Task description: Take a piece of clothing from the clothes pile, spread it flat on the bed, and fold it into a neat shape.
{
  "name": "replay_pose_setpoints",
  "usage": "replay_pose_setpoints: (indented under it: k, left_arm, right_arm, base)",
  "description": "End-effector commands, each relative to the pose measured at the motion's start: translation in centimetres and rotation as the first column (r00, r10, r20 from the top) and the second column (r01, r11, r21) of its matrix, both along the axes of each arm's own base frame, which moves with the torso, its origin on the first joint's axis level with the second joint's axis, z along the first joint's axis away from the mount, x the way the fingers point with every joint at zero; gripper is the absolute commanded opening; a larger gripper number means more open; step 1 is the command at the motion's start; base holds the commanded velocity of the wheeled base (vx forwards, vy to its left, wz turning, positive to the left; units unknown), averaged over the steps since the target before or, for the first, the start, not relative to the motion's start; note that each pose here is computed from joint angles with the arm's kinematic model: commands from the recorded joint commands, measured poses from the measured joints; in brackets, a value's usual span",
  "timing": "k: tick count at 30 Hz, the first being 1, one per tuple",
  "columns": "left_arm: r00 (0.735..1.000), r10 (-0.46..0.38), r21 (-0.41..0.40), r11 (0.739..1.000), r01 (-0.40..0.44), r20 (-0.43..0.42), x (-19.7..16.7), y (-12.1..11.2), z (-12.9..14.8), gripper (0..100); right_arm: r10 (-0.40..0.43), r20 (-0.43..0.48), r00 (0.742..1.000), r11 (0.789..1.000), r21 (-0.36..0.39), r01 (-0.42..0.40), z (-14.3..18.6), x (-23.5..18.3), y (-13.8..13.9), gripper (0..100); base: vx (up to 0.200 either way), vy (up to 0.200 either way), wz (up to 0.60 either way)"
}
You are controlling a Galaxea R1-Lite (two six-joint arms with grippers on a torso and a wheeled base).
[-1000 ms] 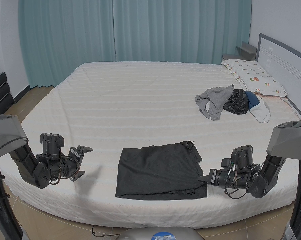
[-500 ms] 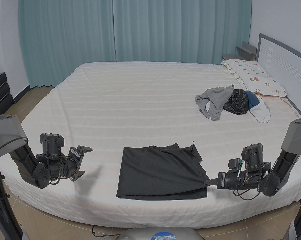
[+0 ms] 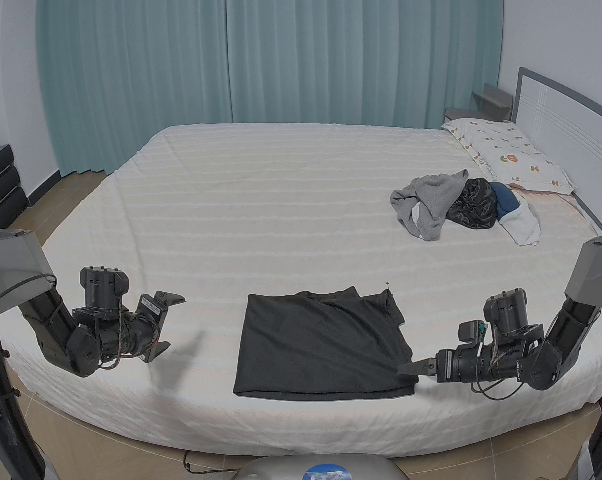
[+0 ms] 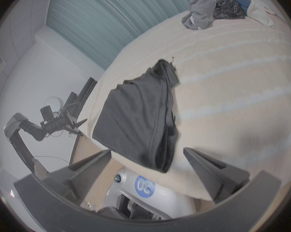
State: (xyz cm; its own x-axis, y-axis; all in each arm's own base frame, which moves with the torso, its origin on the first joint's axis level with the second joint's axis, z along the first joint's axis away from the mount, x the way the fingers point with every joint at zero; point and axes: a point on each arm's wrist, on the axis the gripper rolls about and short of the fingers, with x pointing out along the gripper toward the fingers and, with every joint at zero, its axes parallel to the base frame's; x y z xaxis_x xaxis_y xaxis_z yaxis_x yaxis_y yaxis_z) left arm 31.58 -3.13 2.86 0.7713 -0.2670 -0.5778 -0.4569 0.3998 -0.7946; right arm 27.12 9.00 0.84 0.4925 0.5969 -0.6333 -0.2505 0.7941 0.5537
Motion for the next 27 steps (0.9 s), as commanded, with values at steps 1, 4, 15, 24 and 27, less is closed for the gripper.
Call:
replay_pose_setpoints:
  k: [1,4,15,24,27]
  left_arm:
    - [1.0,0.0,0.0,1.0,0.0,0.0,0.0,0.0,0.0,100]
    - [1.0,0.0,0.0,1.0,0.0,0.0,0.0,0.0,0.0,100]
    - [1.0,0.001,0.001,1.0,-0.001,-0.003,0.0,0.0,-0.1,100]
    - [1.0,0.001,0.001,1.0,-0.001,-0.006,-0.1,0.0,-0.1,100]
    - [1.0,0.003,0.002,1.0,-0.003,-0.004,0.0,0.0,-0.1,100]
  right_arm:
    - [-0.048,0.061,0.997,0.998,0.043,0.045,0.9,2.5,-0.1,100]
    - [-0.07,0.074,0.995,0.995,0.073,0.064,1.3,3.5,0.1,100]
    - [-0.212,0.083,0.974,0.962,0.195,0.193,-1.6,13.1,4.2,100]
    - [-0.234,0.118,0.965,0.959,0.189,0.209,-3.3,15.1,5.6,100]
    - [-0.233,0.12,0.965,0.959,0.191,0.208,-3.3,15.2,5.7,100]
  base:
    - [0.0,0.0,0.0]
    - [0.0,0.0,0.0]
    - [0.0,0.0,0.0]
    - [0.0,0.0,0.0]
    - [0.0,0.0,0.0]
